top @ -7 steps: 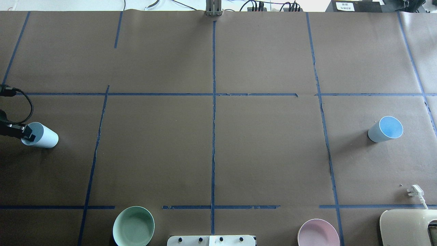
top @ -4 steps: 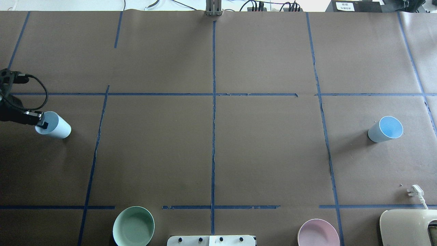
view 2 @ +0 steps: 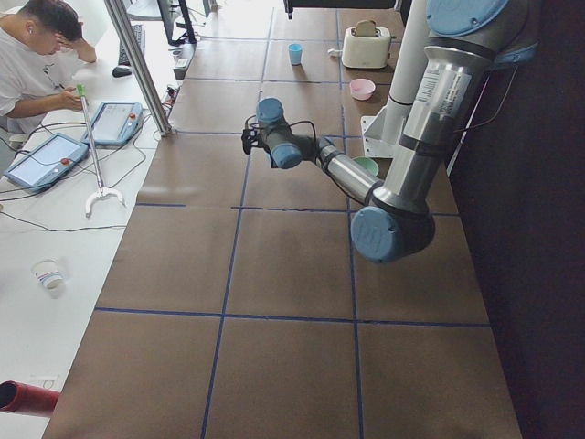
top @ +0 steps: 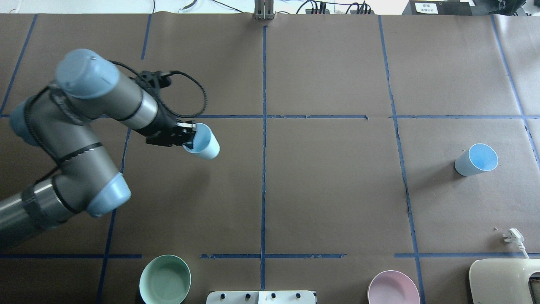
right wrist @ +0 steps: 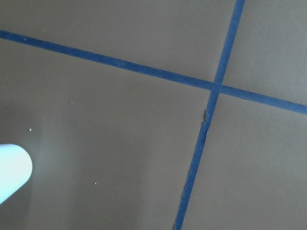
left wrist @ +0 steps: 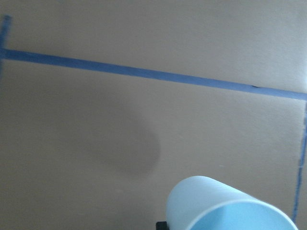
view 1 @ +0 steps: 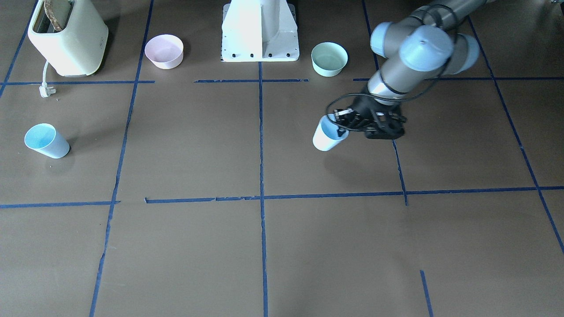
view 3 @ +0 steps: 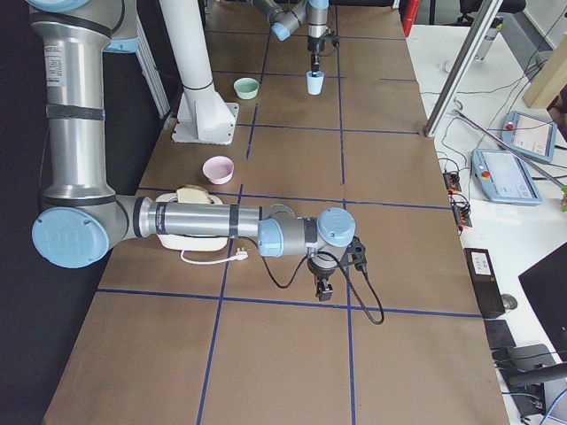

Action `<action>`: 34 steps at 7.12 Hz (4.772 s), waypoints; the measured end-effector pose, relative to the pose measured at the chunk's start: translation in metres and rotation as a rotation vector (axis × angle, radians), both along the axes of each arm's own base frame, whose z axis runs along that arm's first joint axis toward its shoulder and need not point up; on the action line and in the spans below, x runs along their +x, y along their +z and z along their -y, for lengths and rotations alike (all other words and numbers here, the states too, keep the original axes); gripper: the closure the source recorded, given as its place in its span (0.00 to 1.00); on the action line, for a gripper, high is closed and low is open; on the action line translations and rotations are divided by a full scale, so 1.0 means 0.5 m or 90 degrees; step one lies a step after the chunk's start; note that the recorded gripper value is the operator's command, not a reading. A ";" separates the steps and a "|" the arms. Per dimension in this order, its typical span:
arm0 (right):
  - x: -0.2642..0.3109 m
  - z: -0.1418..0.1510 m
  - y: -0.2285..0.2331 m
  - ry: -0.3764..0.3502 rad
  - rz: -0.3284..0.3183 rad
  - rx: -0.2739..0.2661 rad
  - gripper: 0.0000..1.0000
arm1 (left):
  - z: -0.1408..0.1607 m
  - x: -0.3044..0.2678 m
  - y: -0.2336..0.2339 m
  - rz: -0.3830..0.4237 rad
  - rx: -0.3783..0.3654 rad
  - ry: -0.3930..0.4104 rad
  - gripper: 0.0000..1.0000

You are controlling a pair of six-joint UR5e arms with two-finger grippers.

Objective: Stack blue cups with both arms

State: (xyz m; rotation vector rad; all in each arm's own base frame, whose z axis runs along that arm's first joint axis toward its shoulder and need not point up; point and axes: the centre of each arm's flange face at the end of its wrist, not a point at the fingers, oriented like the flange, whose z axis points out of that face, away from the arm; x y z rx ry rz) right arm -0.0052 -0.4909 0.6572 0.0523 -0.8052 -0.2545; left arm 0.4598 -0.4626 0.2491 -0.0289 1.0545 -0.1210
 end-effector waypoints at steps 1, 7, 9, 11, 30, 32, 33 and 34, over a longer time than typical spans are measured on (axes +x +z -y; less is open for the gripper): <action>-0.006 0.001 -0.003 -0.003 0.001 0.001 0.00 | -0.041 0.099 -0.077 0.032 0.009 -0.005 1.00; -0.018 0.004 -0.019 -0.005 0.003 0.005 0.00 | -0.112 0.254 -0.120 0.083 0.035 0.005 0.00; -0.086 0.006 -0.077 0.015 0.007 -0.011 0.00 | -0.107 0.236 -0.132 0.072 0.046 -0.006 0.00; -0.188 -0.015 -0.128 0.093 0.026 -0.041 0.00 | -0.064 0.158 -0.173 0.041 0.062 -0.043 0.00; -0.808 -0.051 -0.917 0.231 0.152 -0.230 1.00 | 0.117 -0.348 0.039 0.032 0.138 0.002 0.00; -0.922 -0.098 -1.019 0.249 0.143 -0.246 1.00 | 0.121 -0.369 0.065 0.037 0.137 0.004 0.00; -0.962 -0.113 -1.036 0.254 0.136 -0.245 1.00 | 0.119 -0.371 0.074 0.039 0.134 0.005 0.00; -0.989 -0.126 -1.039 0.254 0.130 -0.246 1.00 | 0.118 -0.369 0.081 0.042 0.132 0.007 0.00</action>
